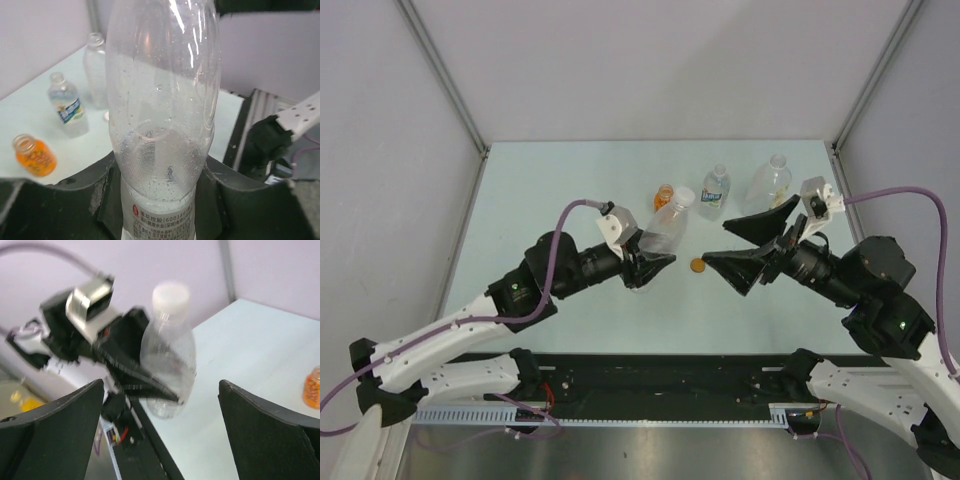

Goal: Unscrew the bottle caps

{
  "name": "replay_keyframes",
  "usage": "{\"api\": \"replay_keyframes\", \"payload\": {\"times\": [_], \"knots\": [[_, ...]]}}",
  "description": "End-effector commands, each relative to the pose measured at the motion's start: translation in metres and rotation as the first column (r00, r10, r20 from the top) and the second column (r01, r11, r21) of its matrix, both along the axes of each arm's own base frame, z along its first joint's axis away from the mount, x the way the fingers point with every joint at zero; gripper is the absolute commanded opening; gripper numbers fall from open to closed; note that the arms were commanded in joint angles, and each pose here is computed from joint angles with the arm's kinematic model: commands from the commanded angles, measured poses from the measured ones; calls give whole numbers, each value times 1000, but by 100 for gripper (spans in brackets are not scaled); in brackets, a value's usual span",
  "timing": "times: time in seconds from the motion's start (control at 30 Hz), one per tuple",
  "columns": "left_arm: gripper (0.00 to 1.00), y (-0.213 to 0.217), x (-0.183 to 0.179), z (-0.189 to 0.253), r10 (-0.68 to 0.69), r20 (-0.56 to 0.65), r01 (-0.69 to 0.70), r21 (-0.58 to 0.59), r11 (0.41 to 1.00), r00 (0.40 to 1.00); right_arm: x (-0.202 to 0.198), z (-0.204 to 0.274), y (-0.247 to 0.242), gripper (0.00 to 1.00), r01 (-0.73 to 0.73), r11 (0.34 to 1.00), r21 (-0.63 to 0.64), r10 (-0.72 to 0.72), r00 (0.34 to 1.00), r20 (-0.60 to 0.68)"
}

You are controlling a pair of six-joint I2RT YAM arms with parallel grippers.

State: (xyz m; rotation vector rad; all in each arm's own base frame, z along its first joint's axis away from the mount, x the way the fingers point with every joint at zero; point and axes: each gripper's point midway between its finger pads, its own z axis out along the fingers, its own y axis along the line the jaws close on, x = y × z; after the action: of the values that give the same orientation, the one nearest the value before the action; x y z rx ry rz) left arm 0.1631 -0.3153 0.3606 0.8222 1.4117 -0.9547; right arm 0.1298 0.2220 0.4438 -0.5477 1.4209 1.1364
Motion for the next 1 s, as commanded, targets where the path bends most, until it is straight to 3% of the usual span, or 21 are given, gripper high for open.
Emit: {"api": "replay_keyframes", "payload": {"times": [0.0,0.13,0.37,0.97], "knots": [[0,14,27,-19,237,51,-241,78,968,970,33,43,-33,100,267,943,200,-256,963,-80],[0,18,36,-36,352,62,-357,123,926,934,50,39,-36,98,354,910,214,-328,933,-148],[0,15,38,-54,400,120,-417,201,887,909,70,19,-15,91,388,906,168,-345,908,-237],[0,10,30,-59,390,130,-409,201,890,912,86,4,13,82,395,911,123,-355,899,-255]]}}
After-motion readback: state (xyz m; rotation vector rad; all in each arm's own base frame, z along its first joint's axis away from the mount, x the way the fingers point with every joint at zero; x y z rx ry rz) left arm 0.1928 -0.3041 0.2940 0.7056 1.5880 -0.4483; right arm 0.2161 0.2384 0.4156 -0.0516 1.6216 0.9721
